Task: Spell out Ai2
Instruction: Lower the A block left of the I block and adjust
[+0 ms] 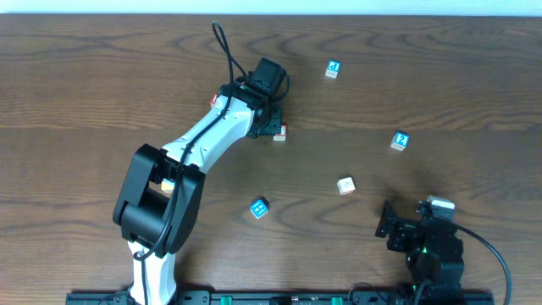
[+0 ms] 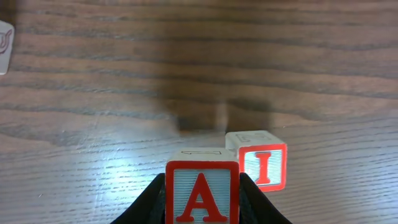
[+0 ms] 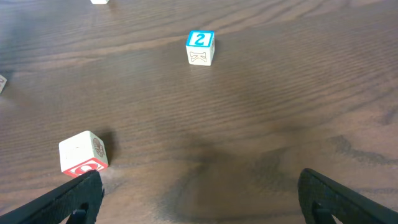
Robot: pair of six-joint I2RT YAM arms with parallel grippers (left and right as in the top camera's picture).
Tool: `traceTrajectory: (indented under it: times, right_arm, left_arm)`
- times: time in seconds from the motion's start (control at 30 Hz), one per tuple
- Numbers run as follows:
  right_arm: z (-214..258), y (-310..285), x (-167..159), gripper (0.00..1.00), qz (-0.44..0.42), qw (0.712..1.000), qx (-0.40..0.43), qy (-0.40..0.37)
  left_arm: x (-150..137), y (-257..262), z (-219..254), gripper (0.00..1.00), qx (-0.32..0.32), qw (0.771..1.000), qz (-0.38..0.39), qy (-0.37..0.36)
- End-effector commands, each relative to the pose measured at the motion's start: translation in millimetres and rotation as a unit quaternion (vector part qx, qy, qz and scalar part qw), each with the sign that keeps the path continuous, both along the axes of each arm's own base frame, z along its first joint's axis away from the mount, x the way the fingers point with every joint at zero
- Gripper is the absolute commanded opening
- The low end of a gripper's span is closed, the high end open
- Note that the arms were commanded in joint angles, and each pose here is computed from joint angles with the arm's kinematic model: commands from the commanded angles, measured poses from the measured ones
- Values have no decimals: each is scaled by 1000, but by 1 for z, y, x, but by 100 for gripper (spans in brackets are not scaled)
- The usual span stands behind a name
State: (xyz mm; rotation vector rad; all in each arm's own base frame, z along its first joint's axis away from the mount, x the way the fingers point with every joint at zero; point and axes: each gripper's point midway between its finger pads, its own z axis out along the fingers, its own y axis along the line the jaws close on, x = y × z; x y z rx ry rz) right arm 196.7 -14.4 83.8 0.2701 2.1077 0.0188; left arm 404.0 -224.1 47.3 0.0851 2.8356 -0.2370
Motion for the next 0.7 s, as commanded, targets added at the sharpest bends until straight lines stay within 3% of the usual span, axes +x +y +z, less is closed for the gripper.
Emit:
traceTrajectory:
  times: [0.0,0.67]
  right_arm:
    - [-1,-1,0,99,2,1000,-5,1]
    - [-1,-1,0,99,2,1000,-5,1]
  left_arm:
    - [-1,-3,-8,6,-2,1000,3,8]
    - [-7,-11,-32,6,18,1000,6,21]
